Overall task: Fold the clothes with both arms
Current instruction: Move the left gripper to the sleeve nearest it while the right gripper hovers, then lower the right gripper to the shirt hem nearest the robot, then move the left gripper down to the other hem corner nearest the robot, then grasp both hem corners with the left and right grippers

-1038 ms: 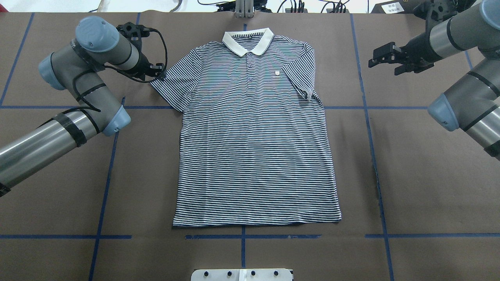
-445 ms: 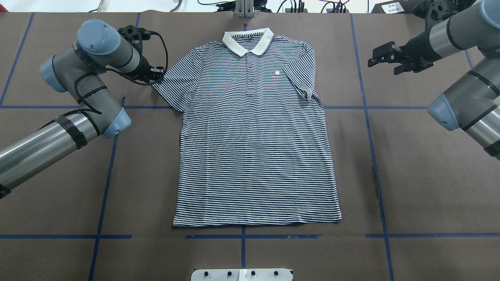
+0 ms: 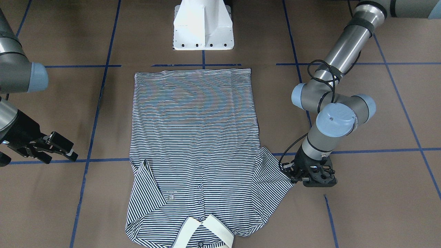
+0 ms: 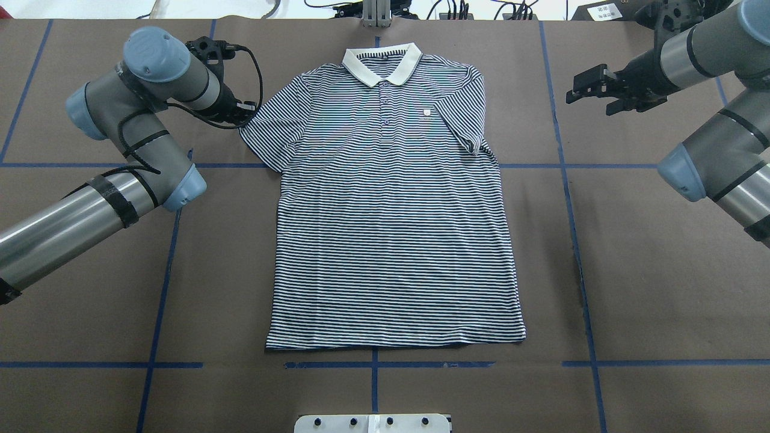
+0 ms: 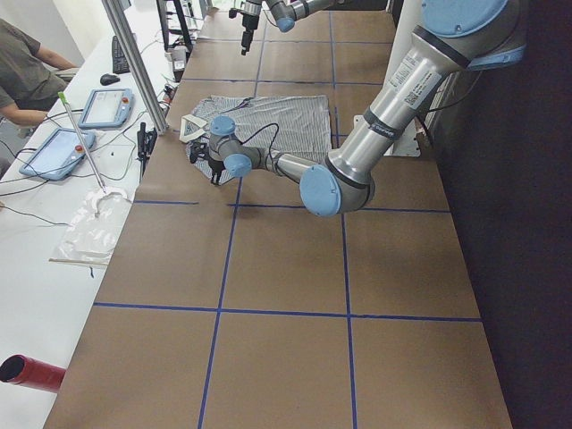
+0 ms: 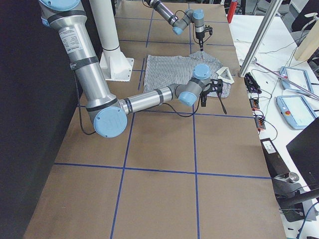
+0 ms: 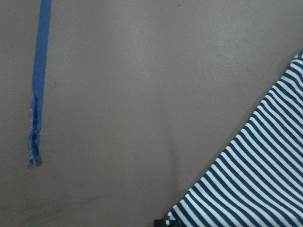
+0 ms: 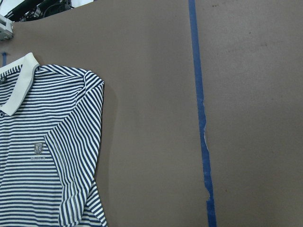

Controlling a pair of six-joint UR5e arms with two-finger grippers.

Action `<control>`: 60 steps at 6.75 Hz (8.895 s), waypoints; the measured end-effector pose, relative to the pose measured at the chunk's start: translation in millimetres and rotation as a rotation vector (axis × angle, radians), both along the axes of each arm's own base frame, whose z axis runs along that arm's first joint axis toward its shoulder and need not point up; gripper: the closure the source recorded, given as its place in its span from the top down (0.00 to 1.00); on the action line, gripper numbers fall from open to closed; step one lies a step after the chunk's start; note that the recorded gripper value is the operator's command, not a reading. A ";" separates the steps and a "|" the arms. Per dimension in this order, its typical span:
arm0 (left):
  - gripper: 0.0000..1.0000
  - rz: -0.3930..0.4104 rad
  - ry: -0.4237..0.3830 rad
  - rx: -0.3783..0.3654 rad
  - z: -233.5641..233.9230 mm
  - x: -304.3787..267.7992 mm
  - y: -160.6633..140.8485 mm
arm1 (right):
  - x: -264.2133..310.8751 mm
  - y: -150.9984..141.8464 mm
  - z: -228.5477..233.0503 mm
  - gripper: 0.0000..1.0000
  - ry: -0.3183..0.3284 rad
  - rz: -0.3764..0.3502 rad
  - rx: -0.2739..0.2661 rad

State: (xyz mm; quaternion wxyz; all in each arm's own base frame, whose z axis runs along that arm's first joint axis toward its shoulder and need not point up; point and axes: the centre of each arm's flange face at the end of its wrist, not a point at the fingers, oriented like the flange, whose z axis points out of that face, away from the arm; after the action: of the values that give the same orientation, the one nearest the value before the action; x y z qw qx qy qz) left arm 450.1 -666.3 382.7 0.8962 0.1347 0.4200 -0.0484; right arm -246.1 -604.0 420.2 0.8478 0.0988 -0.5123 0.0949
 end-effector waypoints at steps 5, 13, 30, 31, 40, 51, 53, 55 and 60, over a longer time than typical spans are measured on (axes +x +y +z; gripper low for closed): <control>0.00 -0.056 0.091 -0.055 -132.0 50.9 -0.6 | -3.9 -5.0 -8.2 1.00 0.000 0.000 0.004; 0.72 -0.057 0.248 0.020 -162.2 66.3 71.4 | -31.5 11.7 -28.6 0.99 -0.052 0.048 -0.106; 0.75 0.050 0.331 -0.040 -109.2 4.5 183.8 | -254.3 393.2 -51.4 0.14 0.388 0.378 -0.398; 0.75 0.050 0.333 -0.039 -110.0 4.1 184.1 | -255.1 393.3 -49.9 0.00 0.391 0.377 -0.399; 0.70 -0.027 0.313 -0.138 -103.5 -41.4 290.9 | -224.6 389.7 -96.3 0.00 0.317 0.356 -0.420; 0.03 -0.007 0.044 -0.292 -69.3 78.2 439.4 | -222.3 390.8 -95.6 0.00 0.381 0.364 -0.417; 0.00 -0.006 0.045 -0.292 -70.2 80.2 438.9 | -222.4 390.8 -95.6 0.00 0.381 0.364 -0.416; 0.00 -0.005 0.055 -0.291 -75.3 79.0 437.9 | -222.7 391.4 -95.8 0.00 0.381 0.362 -0.417; 0.00 -0.007 0.155 -0.276 -107.3 -3.5 445.3 | -216.4 414.5 -114.2 0.00 0.344 0.304 -0.416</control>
State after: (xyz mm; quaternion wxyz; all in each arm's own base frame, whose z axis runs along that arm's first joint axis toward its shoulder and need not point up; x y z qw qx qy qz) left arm 446.6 -221.0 275.4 0.8709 0.0076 0.4767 -0.1190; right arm -462.5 -189.5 305.9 0.9002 0.0134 -0.3104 0.3051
